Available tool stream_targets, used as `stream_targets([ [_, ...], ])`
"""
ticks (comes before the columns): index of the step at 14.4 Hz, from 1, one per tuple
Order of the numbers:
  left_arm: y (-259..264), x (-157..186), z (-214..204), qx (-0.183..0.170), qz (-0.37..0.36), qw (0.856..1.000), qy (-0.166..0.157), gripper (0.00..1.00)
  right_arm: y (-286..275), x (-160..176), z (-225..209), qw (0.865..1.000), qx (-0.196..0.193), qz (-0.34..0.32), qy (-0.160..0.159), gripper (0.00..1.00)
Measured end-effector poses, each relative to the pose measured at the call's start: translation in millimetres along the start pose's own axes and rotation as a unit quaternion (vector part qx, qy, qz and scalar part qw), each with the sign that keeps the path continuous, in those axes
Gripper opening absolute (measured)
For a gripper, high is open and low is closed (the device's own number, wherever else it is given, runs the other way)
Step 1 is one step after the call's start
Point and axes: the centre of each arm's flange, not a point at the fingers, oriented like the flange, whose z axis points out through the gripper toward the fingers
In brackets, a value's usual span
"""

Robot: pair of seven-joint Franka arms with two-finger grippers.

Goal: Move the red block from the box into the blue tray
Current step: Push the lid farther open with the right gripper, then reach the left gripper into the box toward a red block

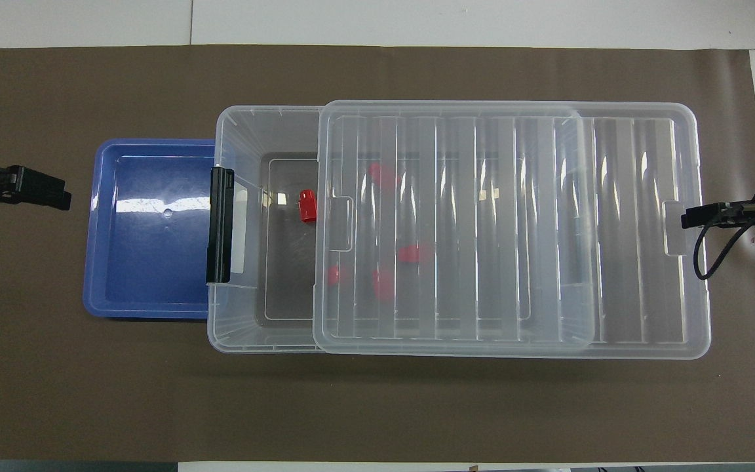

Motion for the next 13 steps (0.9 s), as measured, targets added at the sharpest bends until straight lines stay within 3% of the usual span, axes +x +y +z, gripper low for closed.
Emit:
stream_targets([
  [8, 4.4, 0.4, -0.2, 0.000, 0.004, 1.000, 0.001, 1.00, 42.0, -11.6, -1.6, 1.000, -0.002, -0.022, 0.002, 1.00],
  [13, 40.1, 6.4, -2.9, 0.001, 0.035, 0.999, 0.025, 1.00, 55.6, -15.5, -3.4, 1.000, -0.003, -0.025, 0.004, 1.00],
])
